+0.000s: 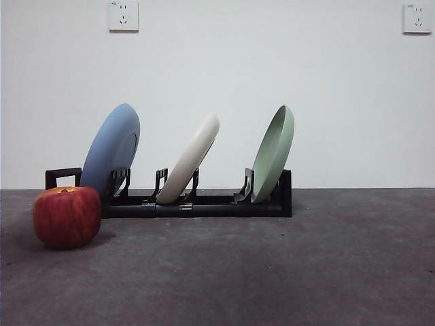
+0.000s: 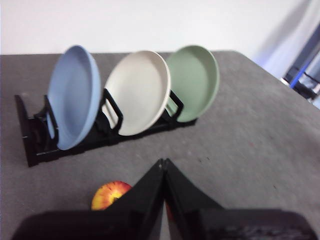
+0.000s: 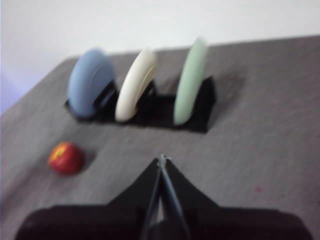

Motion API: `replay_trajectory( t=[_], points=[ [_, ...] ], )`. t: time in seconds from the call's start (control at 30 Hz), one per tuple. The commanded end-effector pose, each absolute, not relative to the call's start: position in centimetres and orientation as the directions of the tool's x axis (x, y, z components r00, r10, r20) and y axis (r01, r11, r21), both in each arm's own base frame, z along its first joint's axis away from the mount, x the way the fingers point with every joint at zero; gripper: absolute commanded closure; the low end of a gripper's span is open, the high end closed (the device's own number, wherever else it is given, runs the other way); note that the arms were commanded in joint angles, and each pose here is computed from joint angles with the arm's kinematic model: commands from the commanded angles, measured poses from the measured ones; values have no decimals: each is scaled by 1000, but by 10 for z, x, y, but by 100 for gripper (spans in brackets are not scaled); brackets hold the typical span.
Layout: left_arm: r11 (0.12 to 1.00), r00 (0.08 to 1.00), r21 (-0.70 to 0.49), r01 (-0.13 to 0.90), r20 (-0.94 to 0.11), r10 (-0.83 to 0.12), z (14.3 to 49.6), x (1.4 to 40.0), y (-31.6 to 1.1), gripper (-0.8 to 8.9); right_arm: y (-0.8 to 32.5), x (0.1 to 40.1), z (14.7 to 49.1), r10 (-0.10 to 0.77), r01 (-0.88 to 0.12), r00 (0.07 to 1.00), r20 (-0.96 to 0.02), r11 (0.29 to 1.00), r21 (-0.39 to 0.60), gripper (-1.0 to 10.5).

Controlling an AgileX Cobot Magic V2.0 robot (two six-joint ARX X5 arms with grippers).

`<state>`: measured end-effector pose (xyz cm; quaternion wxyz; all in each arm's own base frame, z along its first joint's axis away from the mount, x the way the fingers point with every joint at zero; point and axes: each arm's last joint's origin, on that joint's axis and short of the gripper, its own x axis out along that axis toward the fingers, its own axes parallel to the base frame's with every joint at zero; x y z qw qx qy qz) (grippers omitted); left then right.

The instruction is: Take the yellow plate from the plate rack,put the plate on the table,take the apple from the table,put the apple in the plate

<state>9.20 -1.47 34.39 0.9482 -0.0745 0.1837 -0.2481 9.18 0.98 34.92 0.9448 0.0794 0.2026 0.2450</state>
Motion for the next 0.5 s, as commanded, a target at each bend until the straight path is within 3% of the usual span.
replay_trajectory(
  t=[0.03,0.4,0.5],
  points=[
    [853,785,-192,485,-333,-522,354,91,-15,820,11,93,356,532,-495,757,-380,846,198,958],
    [847,769,-198,493,-355,-531,363,96,-16,796,12,102,369,577,-532,725,-377,816,225,903],
    [842,762,-205,499,-358,-539,362,98,-16,537,12,102,369,596,-548,712,-371,802,237,653]
  ],
)
